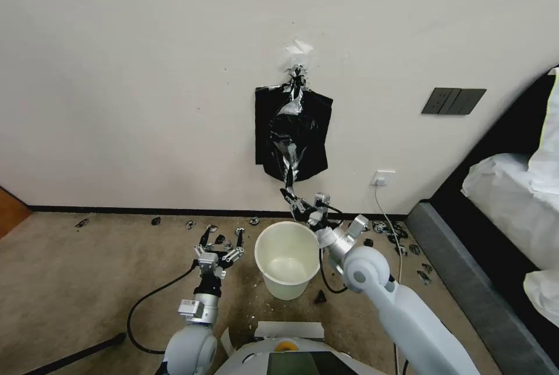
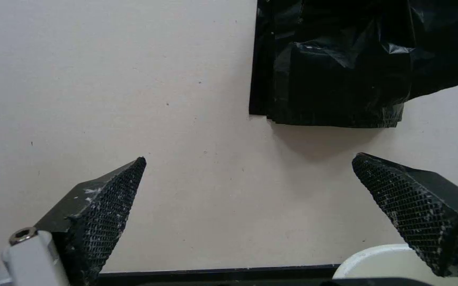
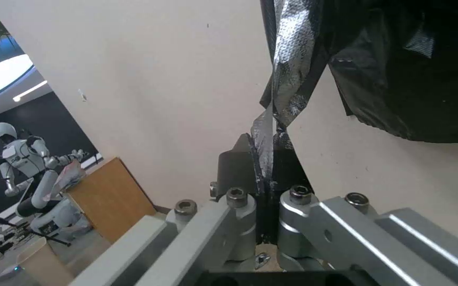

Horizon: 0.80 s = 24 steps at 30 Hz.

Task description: Place a trash bag onto the trash bin.

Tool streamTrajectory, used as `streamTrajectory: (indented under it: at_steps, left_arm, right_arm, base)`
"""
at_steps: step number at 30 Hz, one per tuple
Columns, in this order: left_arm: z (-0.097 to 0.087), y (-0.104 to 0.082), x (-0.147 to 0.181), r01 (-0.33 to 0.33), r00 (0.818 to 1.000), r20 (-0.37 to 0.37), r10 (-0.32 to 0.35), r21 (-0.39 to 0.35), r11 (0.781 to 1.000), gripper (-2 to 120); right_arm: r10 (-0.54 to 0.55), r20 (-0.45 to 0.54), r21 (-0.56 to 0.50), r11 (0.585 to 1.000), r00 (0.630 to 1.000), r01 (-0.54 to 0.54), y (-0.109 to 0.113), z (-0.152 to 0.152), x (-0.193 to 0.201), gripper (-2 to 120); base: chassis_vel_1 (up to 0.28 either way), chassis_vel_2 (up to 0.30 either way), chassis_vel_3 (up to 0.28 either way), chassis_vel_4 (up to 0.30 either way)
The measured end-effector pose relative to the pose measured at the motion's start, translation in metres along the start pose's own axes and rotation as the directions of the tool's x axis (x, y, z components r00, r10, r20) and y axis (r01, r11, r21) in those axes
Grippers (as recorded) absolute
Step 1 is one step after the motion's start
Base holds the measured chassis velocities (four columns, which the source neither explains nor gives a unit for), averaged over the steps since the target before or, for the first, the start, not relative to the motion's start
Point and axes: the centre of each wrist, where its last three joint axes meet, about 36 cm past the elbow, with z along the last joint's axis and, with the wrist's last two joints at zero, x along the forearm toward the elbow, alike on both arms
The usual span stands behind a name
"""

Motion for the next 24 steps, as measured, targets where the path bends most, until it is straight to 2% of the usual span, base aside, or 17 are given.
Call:
streamTrajectory:
  at_steps: [22,23,24]
  left_arm:
    - [0.001,-0.002,0.0,-0.007,1.0,-0.002,0.007,0.003,1.0,100]
    - [0.001,-0.002,-0.001,-0.006,1.0,-0.001,0.006,0.004,1.0,100]
    - [0.001,-0.002,-0.001,-0.006,1.0,-0.001,0.006,0.004,1.0,100]
  right_arm:
    - [0.015,-0.027,0.077,0.997,1.0,-0.013,0.005,0.011,0.018,0]
    - [0.036,-0.02,0.097,0.995,0.999,-0.034,0.008,0.007,0.022,5]
    - [0.036,-0.02,0.097,0.995,0.999,-0.034,0.008,0.007,0.022,5]
  base:
    - [0.0,0.0,0.0,0.0]
    - [0.0,0.0,0.0,0.0]
    - [0.0,0.0,0.0,0.0]
